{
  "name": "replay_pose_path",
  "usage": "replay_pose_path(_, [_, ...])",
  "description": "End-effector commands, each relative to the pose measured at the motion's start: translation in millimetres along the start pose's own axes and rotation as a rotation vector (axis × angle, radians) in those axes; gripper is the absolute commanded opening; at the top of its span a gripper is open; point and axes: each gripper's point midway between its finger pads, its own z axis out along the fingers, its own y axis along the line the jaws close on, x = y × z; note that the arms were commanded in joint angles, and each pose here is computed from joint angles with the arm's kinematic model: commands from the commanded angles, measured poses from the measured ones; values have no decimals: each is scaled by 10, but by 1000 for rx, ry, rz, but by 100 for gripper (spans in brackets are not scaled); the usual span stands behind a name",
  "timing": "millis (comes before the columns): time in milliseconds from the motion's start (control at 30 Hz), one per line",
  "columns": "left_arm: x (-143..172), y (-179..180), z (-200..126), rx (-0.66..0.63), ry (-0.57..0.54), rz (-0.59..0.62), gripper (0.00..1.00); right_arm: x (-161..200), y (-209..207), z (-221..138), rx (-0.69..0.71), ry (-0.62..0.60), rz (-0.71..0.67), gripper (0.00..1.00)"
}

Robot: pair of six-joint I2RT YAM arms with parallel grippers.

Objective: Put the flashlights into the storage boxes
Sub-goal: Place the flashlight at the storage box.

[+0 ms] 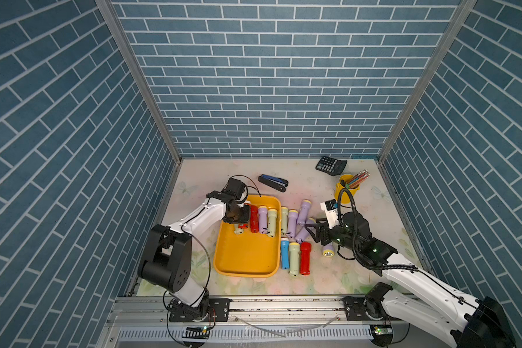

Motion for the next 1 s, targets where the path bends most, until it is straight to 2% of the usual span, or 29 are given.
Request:
replay_pose_path(0, [-118, -42, 28, 19, -14, -49, 30, -165, 68, -49, -13, -31, -2, 65])
replay_pose_path(367, [-11, 115, 160, -57, 23, -149, 34, -154, 56, -70, -7, -41, -14, 65])
replay_pose_path(600, [23, 146, 218, -70, 38, -165, 36, -165, 46, -101, 0, -47, -18, 65])
replay_pose_path(967, [-1, 171, 224, -83, 24, -166, 45, -182, 44, -115, 3, -56, -19, 65])
